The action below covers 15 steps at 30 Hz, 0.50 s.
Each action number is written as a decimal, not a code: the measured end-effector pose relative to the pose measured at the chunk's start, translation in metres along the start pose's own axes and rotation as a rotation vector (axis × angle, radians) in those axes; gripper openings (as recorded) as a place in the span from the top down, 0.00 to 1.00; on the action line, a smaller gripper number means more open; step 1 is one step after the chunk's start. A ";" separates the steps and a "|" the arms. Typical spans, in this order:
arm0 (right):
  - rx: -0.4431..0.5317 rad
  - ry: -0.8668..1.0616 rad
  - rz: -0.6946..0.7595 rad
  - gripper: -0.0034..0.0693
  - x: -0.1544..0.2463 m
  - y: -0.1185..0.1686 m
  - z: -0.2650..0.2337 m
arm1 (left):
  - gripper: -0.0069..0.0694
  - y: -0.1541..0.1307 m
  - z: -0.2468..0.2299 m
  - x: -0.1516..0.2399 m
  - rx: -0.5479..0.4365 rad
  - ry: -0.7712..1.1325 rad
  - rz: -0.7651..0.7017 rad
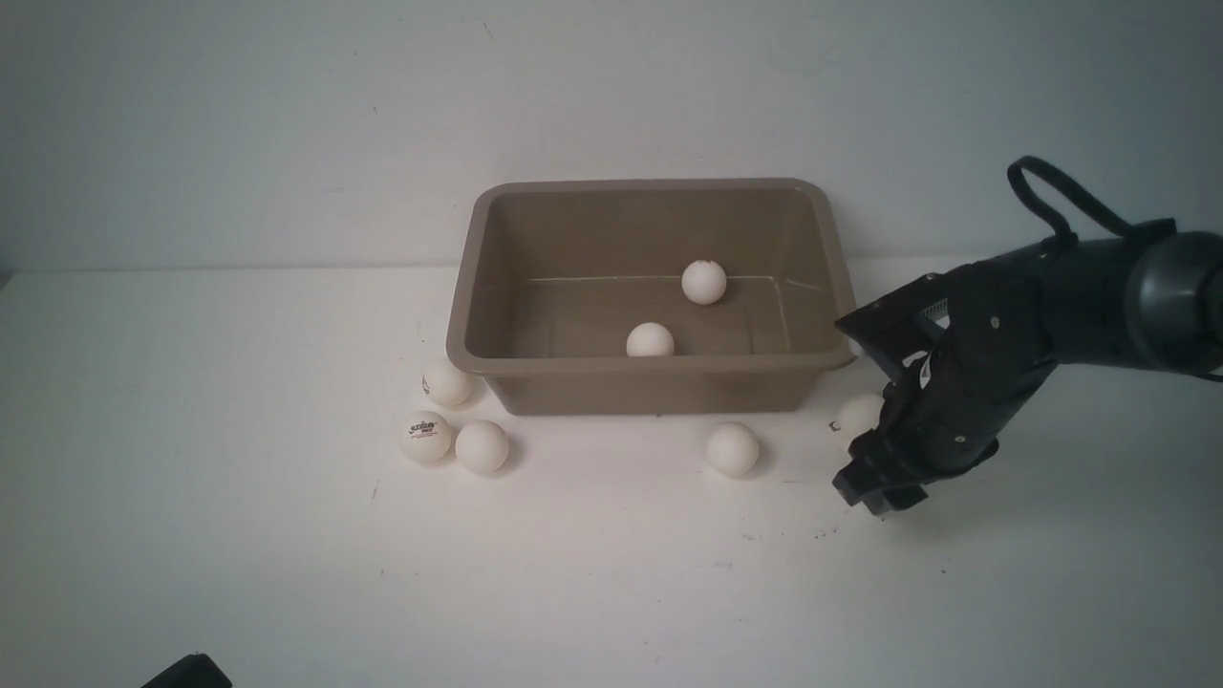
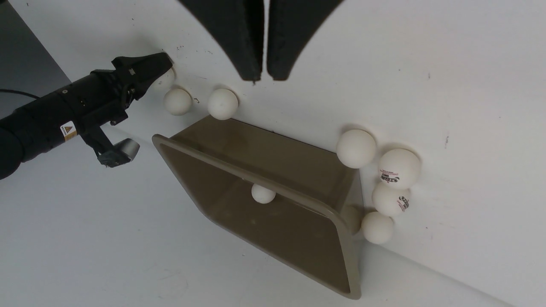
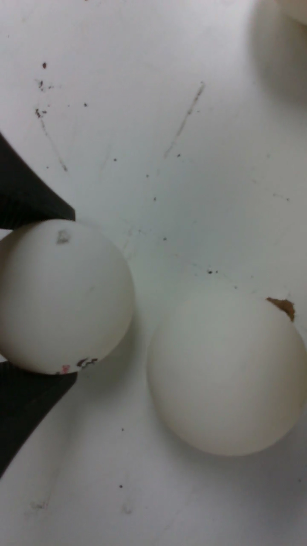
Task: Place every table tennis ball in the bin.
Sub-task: Use the right arm to clamp the table tennis ball closest to it
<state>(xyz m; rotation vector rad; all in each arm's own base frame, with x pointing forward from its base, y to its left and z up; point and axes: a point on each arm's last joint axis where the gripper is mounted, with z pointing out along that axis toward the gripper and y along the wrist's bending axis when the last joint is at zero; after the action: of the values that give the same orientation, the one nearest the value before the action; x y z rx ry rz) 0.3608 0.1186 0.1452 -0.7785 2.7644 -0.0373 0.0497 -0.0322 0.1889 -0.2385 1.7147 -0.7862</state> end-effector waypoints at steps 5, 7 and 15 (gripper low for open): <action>-0.005 0.047 -0.003 0.46 0.004 0.000 -0.003 | 0.91 0.000 0.000 0.000 0.000 0.000 0.000; -0.003 0.051 -0.003 0.46 0.005 0.000 -0.013 | 0.91 0.000 0.000 0.000 0.000 0.000 0.000; 0.051 -0.162 -0.006 0.46 -0.010 -0.005 -0.091 | 0.91 0.000 0.000 0.000 0.000 0.000 0.004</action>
<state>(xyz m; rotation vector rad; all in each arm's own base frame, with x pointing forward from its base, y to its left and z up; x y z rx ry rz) 0.3474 0.1152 0.2357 -0.7421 2.5978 -0.0437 0.0497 -0.0322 0.1889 -0.2351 1.7147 -0.7833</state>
